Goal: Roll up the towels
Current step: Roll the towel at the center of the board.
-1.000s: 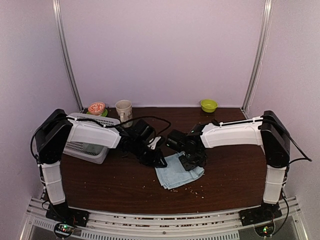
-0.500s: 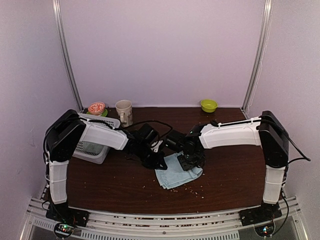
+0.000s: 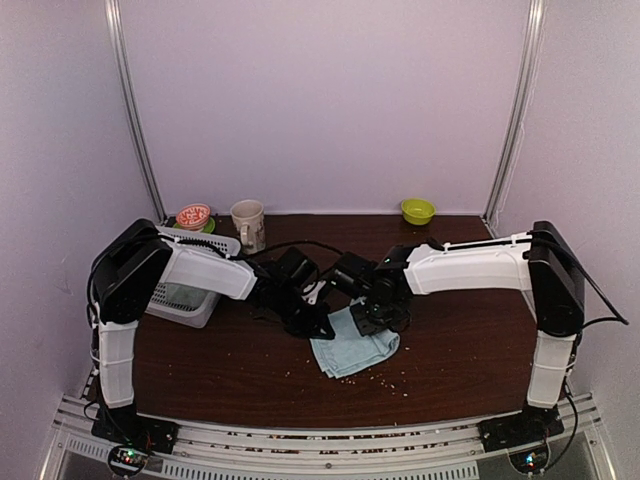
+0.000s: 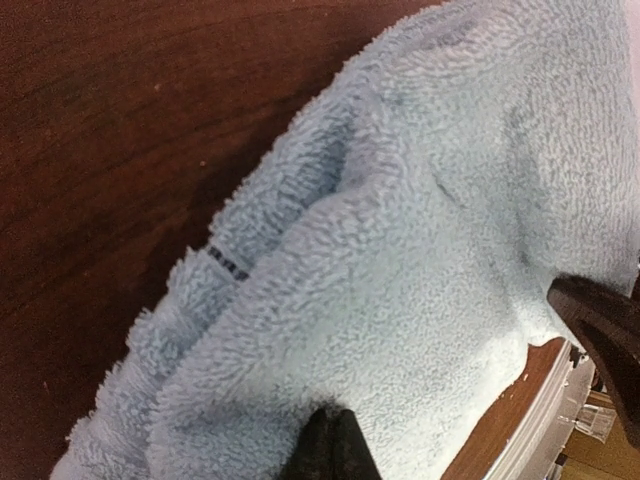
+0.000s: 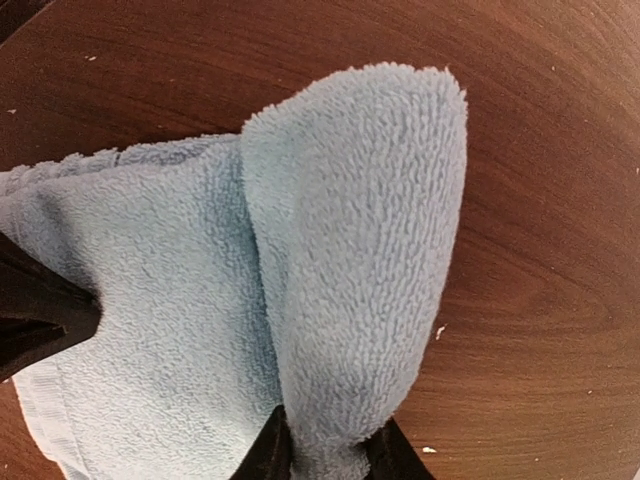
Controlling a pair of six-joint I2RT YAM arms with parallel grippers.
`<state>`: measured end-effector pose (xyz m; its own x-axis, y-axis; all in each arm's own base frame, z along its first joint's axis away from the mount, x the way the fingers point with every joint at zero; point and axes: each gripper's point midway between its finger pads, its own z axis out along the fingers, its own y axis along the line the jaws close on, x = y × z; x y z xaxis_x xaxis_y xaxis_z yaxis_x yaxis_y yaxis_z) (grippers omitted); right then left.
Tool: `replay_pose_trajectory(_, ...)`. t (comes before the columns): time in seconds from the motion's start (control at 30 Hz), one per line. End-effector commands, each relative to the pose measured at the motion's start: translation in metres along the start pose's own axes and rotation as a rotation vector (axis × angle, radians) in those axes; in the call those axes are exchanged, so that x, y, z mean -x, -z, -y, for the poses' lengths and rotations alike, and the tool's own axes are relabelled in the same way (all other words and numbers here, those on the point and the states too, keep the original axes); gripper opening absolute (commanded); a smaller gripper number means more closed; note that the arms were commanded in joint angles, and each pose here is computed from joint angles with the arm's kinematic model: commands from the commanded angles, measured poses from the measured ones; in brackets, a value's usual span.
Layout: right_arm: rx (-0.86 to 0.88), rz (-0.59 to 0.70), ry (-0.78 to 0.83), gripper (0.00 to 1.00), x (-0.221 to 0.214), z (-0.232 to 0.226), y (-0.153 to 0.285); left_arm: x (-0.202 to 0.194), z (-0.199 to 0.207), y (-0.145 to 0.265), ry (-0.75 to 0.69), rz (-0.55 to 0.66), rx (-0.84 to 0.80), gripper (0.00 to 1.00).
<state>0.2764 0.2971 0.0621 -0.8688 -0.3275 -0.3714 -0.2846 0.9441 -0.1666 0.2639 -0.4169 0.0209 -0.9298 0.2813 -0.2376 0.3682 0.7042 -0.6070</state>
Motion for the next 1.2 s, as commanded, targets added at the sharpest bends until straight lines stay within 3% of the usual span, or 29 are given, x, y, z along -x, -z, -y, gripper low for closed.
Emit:
replay_pose_trajectory(0.0,0.121,0.048,-0.029,0.24,0.011,-0.022,0.017,-0.007,-0.019,-0.011,0.028,-0.026,0.056,0.00)
replay_pose_trajectory(0.37,0.307,0.033,-0.035,0.28,0.004,-0.053,0.019,-0.009,-0.021,-0.008,0.024,-0.033,0.071,0.00)
replay_pose_trajectory(0.6,0.388,0.032,0.006,0.36,-0.004,-0.064,0.016,-0.003,-0.012,0.027,-0.027,-0.019,0.090,0.01)
replay_pose_trajectory(0.87,0.471,0.019,0.061,0.42,-0.017,-0.076,0.009,-0.001,0.012,0.066,-0.077,0.008,0.061,0.29)
replay_pose_trajectory(1.17,0.566,0.050,0.011,0.57,-0.021,-0.075,0.004,0.026,0.044,0.061,-0.057,0.087,-0.095,0.32)
